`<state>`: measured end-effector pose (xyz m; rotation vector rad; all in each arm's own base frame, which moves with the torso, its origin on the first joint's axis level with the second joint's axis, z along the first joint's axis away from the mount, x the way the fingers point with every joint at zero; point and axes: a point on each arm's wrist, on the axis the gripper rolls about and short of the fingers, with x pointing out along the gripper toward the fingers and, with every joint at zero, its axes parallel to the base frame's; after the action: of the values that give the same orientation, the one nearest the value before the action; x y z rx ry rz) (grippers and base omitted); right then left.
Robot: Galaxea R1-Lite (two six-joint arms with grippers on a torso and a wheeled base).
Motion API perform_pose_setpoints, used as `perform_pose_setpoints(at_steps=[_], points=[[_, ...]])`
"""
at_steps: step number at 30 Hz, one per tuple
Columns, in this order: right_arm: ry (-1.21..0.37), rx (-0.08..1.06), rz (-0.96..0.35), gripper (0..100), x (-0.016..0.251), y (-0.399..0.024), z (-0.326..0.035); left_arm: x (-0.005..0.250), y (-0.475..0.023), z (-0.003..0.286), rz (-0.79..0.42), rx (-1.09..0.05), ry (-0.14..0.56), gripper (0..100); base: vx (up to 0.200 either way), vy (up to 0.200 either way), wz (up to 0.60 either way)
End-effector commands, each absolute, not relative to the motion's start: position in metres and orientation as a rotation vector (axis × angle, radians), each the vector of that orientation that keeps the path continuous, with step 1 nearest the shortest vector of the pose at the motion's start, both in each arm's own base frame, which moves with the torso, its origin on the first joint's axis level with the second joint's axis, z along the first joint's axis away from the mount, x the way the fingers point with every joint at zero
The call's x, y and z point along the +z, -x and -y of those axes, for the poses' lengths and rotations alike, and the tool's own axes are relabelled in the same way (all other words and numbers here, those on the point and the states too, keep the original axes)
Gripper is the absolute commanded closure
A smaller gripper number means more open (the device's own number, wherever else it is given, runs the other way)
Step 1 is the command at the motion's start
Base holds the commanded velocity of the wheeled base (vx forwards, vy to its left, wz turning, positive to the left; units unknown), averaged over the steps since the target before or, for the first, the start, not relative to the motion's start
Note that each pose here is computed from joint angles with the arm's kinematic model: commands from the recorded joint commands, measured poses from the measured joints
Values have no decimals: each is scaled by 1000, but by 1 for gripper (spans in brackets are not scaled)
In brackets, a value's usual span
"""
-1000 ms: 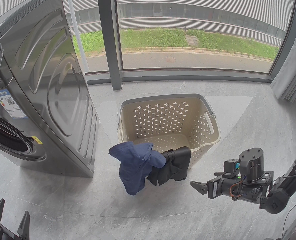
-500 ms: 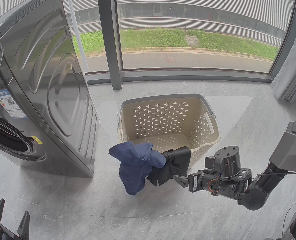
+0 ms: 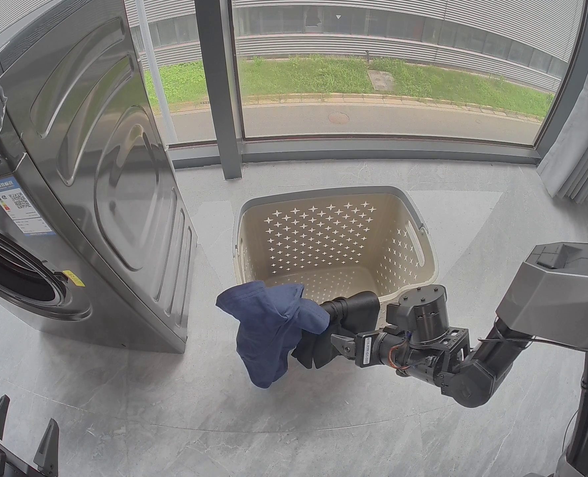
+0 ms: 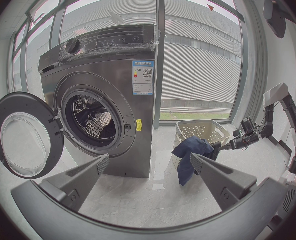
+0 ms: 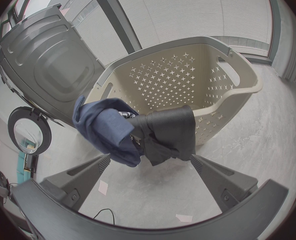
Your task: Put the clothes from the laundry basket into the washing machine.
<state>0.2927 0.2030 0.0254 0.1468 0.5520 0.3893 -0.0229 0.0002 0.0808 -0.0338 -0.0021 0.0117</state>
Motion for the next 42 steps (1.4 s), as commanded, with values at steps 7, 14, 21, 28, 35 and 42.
perform_pose_setpoints(at_steps=[7, 14, 21, 28, 35, 42], points=[[-136, 341, -561, 0, -2, -324, -206, 75, 23, 0, 0, 12, 38, 0, 0, 0, 0], [-135, 336, -540, 0, -13, -341, -209, 75, 23, 0, 0, 12, 38, 0, 0, 0, 0], [-143, 344, -514, 0, -17, -352, -217, 75, 23, 0, 0, 12, 40, 0, 0, 0, 0], [-154, 343, -488, 0, -18, -362, -222, 75, 23, 0, 0, 12, 40, 0, 0, 0, 0], [-162, 345, -487, 100, -17, -361, -223, 76, 23, 0, 2, 12, 40, 0, 0, 0, 0], [-176, 351, -494, 100, -16, -356, -226, 75, 23, 0, 0, 12, 40, 0, 0, 0, 0]])
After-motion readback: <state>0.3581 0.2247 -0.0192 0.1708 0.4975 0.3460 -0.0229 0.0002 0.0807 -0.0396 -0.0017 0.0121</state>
